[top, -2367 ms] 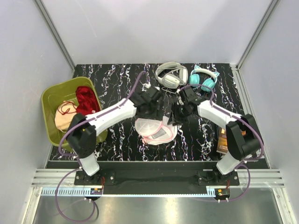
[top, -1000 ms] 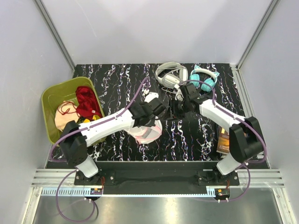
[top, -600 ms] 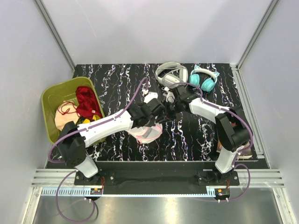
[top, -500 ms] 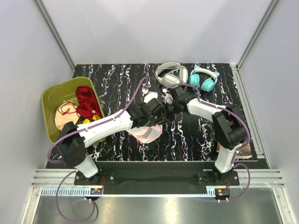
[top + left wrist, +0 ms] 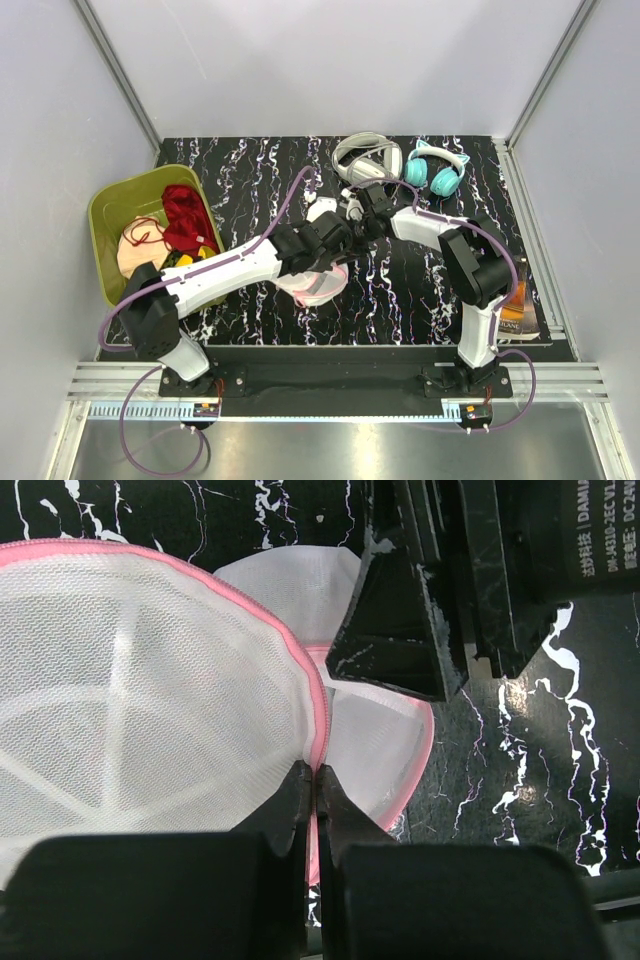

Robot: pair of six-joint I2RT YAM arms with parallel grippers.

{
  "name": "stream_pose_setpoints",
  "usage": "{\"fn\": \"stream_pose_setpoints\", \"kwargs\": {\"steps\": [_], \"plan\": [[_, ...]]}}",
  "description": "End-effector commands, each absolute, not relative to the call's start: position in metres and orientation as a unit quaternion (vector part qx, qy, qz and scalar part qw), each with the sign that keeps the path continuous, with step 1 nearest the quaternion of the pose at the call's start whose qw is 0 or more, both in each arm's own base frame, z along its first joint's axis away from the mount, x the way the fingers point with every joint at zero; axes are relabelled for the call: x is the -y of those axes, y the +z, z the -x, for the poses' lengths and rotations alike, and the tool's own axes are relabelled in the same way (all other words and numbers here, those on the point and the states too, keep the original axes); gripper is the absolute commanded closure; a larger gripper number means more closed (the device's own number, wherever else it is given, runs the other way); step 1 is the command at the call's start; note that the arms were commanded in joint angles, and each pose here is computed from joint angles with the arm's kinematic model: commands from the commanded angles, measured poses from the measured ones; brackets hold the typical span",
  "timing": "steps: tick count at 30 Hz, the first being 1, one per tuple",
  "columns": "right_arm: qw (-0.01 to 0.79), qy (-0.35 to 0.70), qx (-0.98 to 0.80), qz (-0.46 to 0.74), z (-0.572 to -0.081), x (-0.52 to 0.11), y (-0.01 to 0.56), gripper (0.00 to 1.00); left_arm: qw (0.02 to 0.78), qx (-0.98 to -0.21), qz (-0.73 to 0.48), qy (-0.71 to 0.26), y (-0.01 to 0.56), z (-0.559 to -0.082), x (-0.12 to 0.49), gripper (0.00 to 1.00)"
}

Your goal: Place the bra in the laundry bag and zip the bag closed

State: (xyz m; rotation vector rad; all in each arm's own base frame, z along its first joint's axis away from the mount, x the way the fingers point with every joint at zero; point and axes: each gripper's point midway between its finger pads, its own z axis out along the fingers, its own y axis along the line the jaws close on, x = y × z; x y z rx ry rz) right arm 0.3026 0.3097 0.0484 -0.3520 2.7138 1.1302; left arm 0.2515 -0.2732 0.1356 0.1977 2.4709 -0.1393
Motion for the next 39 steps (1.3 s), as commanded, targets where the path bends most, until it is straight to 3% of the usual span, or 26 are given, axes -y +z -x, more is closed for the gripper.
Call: {"fn": "stream_pose_setpoints", "kwargs": {"steps": [1, 8, 15, 21, 26, 30, 31, 33, 34, 37, 39], "plan": [[0.128, 0.380, -0.904, 0.151, -0.317, -0.319, 0.060, 0.50, 0.347, -0.931, -0.071, -0.086, 0.155, -0.253, 0.280, 1.00], [0.099, 0.391, -0.901, 0.162, -0.294, -0.324, 0.053, 0.56, 0.354, -0.929, -0.068, -0.087, 0.157, -0.255, 0.279, 1.00], [0.096, 0.382, -0.904, 0.168, -0.294, -0.324, 0.040, 0.55, 0.358, -0.926, -0.068, -0.097, 0.163, -0.256, 0.282, 1.00], [0.110, 0.348, -0.913, 0.180, -0.298, -0.316, 0.024, 0.49, 0.354, -0.926, -0.068, -0.110, 0.164, -0.253, 0.285, 1.00], [0.092, 0.349, -0.915, 0.180, -0.285, -0.320, 0.018, 0.52, 0.356, -0.925, -0.070, -0.113, 0.165, -0.254, 0.286, 1.00], [0.094, 0.338, -0.918, 0.187, -0.277, -0.321, 0.012, 0.62, 0.358, -0.924, -0.069, -0.116, 0.166, -0.255, 0.288, 1.00], [0.099, 0.325, -0.922, 0.184, -0.279, -0.318, 0.006, 0.71, 0.358, -0.924, -0.068, -0.118, 0.167, -0.254, 0.288, 1.00], [0.107, 0.308, -0.928, 0.179, -0.283, -0.314, 0.002, 0.76, 0.358, -0.923, -0.065, -0.124, 0.169, -0.254, 0.290, 1.00], [0.118, 0.290, -0.933, 0.174, -0.288, -0.309, -0.001, 0.87, 0.357, -0.923, -0.065, -0.126, 0.169, -0.254, 0.291, 1.00], [0.151, 0.271, -0.938, 0.155, -0.298, -0.303, 0.014, 1.00, 0.363, -0.920, -0.061, -0.133, 0.175, -0.255, 0.292, 1.00], [0.167, 0.263, -0.941, 0.130, -0.301, -0.298, 0.026, 1.00, 0.365, -0.919, -0.056, -0.139, 0.177, -0.255, 0.293, 1.00]]}}
